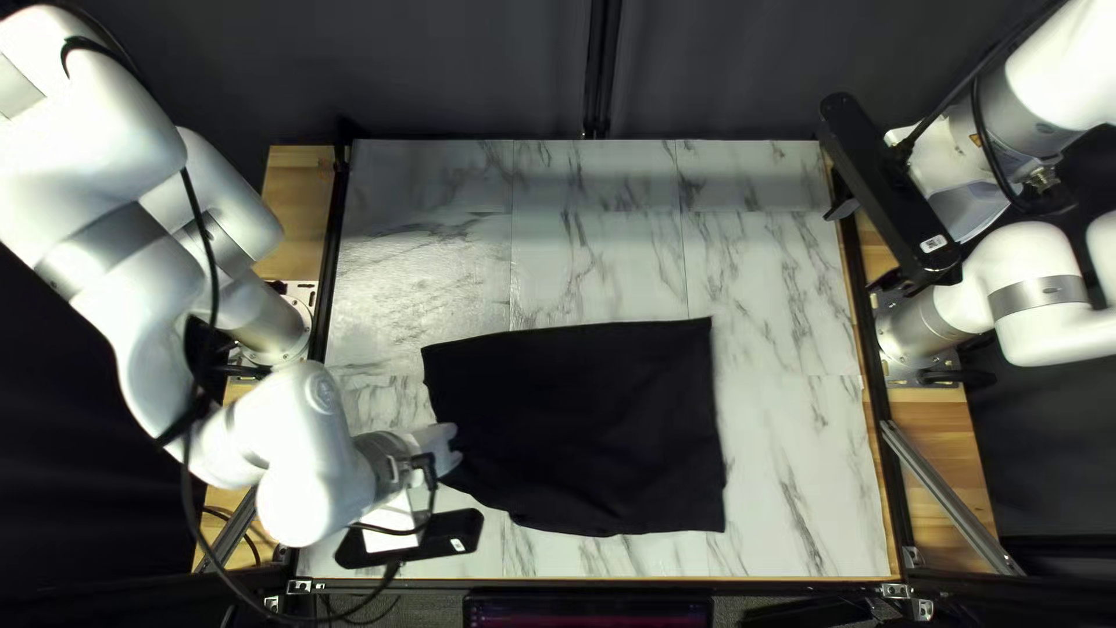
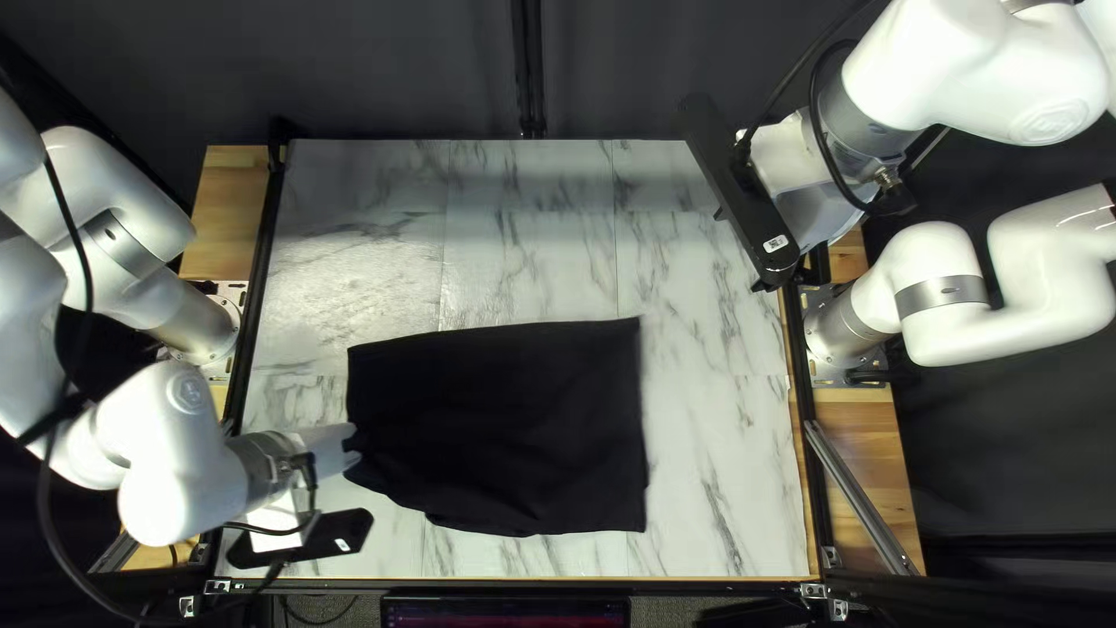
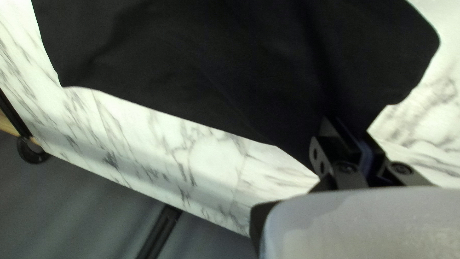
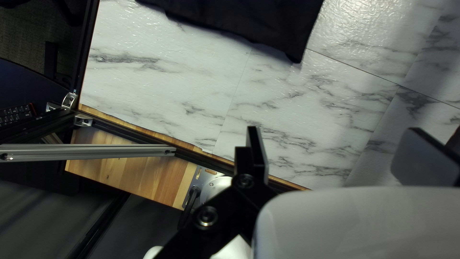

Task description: Fold t-shirt

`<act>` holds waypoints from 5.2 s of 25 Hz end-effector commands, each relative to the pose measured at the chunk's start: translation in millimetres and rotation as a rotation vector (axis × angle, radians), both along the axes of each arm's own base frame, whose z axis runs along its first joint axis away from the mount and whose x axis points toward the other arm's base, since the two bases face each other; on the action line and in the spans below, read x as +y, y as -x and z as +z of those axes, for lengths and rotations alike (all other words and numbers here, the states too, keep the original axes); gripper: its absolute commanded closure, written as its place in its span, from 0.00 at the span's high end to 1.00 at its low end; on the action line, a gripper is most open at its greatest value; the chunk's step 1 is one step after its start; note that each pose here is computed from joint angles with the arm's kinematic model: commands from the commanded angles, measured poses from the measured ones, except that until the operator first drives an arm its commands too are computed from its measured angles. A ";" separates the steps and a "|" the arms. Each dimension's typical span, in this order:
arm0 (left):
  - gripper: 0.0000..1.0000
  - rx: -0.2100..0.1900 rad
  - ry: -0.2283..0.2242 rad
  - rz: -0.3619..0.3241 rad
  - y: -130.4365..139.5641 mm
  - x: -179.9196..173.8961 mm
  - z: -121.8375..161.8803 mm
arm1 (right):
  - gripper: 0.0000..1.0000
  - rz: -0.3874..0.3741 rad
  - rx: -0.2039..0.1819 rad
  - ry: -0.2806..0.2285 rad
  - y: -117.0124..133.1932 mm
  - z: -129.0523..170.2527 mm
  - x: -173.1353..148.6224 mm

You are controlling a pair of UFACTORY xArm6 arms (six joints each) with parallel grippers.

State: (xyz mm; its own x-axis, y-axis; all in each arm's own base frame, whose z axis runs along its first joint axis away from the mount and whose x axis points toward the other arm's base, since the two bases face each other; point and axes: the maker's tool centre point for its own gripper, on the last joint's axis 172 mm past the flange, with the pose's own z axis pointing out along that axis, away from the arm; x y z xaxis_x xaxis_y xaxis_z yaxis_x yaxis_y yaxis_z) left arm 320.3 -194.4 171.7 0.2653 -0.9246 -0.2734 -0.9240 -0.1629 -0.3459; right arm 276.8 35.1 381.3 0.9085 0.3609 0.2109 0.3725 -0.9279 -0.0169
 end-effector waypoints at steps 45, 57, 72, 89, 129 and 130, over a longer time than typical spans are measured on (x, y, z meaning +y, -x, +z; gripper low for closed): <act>0.00 -0.043 -0.051 -0.221 -164.0 4.2 39.2 | 1.00 0.000 0.000 0.000 0.0 0.0 0.0; 0.00 -0.034 -0.009 -0.337 -246.5 -17.5 1.0 | 1.00 0.000 0.000 0.000 0.0 0.0 0.0; 0.00 0.026 0.090 -0.395 -321.4 -38.4 -80.8 | 1.00 0.000 0.000 0.000 0.0 0.0 0.0; 1.00 0.069 0.100 -0.333 -309.9 -29.4 -59.2 | 1.00 0.000 0.000 0.000 0.0 0.0 0.0; 1.00 -0.390 0.032 0.295 -96.6 -26.1 -85.0 | 1.00 0.000 0.000 0.000 0.0 0.0 0.0; 1.00 -0.391 0.034 0.293 -100.9 -25.7 -85.2 | 1.00 0.000 0.000 0.000 0.0 0.0 0.0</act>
State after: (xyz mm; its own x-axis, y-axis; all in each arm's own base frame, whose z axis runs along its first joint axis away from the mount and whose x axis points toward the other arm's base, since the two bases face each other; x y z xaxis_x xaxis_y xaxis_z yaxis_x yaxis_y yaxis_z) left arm 409.2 -221.3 84.6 0.6016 -0.7949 -0.0786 -0.6378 -0.4188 -0.6464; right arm 276.8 35.1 381.3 0.9085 0.3609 0.2109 0.3725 -0.9279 -0.0169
